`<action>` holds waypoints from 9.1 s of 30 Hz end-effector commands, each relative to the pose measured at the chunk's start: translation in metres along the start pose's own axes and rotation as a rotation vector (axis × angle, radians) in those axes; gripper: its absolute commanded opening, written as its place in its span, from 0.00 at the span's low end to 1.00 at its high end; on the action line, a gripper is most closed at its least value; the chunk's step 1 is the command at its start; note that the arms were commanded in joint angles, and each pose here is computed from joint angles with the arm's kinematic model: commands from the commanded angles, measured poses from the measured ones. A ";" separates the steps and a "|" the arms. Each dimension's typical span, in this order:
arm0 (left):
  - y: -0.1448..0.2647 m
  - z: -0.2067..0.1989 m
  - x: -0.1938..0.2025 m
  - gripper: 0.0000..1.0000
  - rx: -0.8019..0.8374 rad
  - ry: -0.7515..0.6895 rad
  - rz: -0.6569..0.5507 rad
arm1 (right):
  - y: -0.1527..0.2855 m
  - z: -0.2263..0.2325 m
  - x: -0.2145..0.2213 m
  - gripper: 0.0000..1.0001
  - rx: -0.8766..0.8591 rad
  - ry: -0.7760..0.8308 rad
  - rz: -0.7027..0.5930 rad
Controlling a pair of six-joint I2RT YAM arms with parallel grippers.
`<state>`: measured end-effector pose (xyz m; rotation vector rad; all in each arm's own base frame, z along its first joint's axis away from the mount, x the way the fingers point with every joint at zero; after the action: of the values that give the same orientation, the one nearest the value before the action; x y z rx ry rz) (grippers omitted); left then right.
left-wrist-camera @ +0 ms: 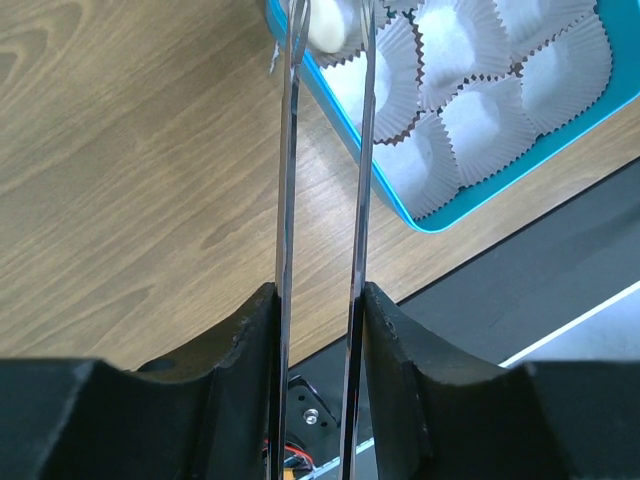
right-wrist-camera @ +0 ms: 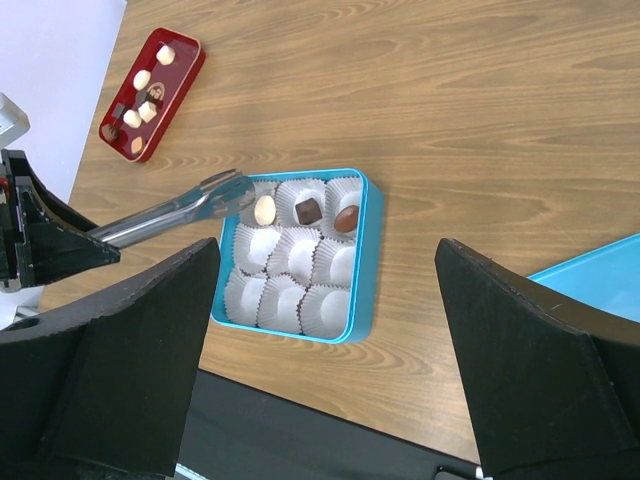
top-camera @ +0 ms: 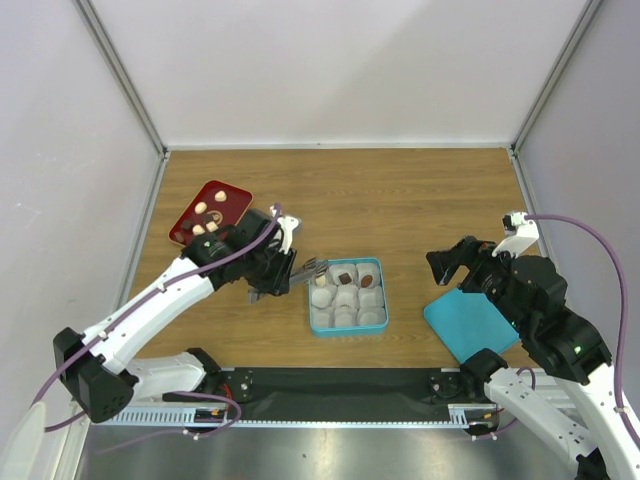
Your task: Pack the chocolate
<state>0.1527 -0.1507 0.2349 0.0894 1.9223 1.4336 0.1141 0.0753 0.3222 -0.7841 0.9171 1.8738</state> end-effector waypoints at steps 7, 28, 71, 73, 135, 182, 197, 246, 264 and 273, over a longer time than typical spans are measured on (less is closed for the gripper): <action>0.041 0.005 -0.045 0.46 -0.137 0.035 -0.211 | 0.008 0.004 -0.011 0.95 -0.017 -0.006 -0.048; 0.044 0.165 -0.082 0.51 -0.513 0.449 -0.292 | -0.003 0.000 0.006 0.96 -0.046 0.000 0.002; -0.062 0.270 -0.085 0.52 -0.589 0.550 -0.088 | -0.026 -0.001 0.008 0.96 -0.017 0.075 0.002; -0.063 0.271 -0.085 0.51 -0.595 0.549 -0.083 | -0.027 -0.001 0.008 0.97 -0.015 0.076 0.004; 0.038 -0.012 -0.074 0.40 -0.027 0.036 -0.348 | -0.010 0.003 -0.008 0.96 0.010 0.048 -0.029; -0.032 -0.105 -0.023 0.44 0.146 -0.257 -0.067 | -0.015 0.005 -0.007 0.95 0.016 0.024 -0.012; -0.013 -0.107 -0.039 0.47 0.124 -0.250 -0.110 | -0.011 0.005 -0.009 0.95 0.013 0.022 -0.028; -0.001 0.183 0.015 0.46 -0.483 0.657 -0.217 | -0.013 0.003 0.003 0.96 -0.031 0.029 0.006; -0.010 0.201 0.020 0.44 -0.597 0.672 -0.145 | -0.019 0.004 0.001 0.96 -0.027 0.043 -0.001; -0.016 0.212 0.007 0.44 -0.587 0.663 -0.143 | -0.021 0.003 0.002 0.96 -0.023 0.049 -0.001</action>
<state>0.2588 0.0119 0.1766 -0.8127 1.9023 2.0767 0.1268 0.0851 0.3110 -0.8192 0.9547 1.9023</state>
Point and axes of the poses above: each gripper's point midway between its finger pads, its own y axis back along the fingers, its own z axis along the line the jaws close on, x = y × z, the point moved 8 cm from there along y, back along the fingers, and after that the axes turned 6 degrees about -y, right-handed, at the moved point
